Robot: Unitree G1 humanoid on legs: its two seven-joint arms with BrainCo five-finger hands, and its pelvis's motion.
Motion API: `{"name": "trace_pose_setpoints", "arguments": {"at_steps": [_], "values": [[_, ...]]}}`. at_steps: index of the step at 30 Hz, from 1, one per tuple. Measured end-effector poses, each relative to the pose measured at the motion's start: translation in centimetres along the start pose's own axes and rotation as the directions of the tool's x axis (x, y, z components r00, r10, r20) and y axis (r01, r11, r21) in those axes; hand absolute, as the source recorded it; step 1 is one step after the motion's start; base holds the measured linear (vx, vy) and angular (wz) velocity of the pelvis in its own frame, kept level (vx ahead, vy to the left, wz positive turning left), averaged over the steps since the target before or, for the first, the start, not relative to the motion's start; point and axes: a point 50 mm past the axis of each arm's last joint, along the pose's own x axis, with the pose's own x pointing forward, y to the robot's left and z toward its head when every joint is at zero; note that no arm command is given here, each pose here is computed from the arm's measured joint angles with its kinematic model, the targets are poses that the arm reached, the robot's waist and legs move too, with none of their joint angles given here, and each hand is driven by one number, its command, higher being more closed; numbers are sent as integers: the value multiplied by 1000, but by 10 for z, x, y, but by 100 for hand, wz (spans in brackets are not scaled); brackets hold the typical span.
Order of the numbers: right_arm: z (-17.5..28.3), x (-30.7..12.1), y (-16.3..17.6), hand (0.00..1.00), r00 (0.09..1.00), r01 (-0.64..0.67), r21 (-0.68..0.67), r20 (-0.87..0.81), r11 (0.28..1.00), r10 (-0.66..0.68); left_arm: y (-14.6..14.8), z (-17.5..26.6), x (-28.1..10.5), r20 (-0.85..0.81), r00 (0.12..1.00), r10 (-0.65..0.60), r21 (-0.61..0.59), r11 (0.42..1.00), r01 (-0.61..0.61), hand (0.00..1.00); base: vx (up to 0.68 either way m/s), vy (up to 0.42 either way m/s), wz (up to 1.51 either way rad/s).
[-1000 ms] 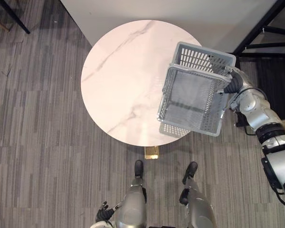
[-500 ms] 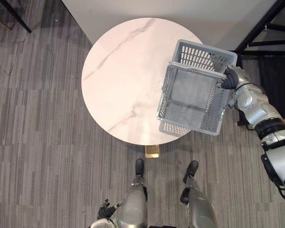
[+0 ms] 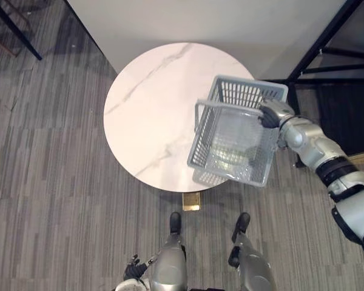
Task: Pick vegetable in the basket
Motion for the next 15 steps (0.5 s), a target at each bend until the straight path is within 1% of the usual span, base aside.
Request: {"name": "trace_pose_setpoints", "arguments": {"at_steps": [3,5,9,11,12,15], "values": [[10,-6,20,100,996,-70,-4,57,998,70,8,-7,-2,-25,999,23,13,1000,-23,0,-8,6,-7],[20,-14,33,100,986,-109,-8,123,994,109,16,-16,-5,-53,998,41,23,999,-40,0,-3,7,-11],[20,-29,39,100,976,-129,9,178,992,126,18,-21,-7,-65,997,44,59,997,-40,0,-14,5,-9],[20,-34,39,100,972,-136,14,194,991,131,17,-22,-8,-69,997,40,54,998,-36,0,-27,-1,-20],[23,-36,38,100,969,-136,22,213,991,128,18,-24,-8,-72,997,40,73,997,-35,0,-33,-5,-20],[21,-46,44,100,960,-167,17,230,986,158,20,-28,-9,-96,994,45,97,995,-36,0,-13,-10,-12]]}}
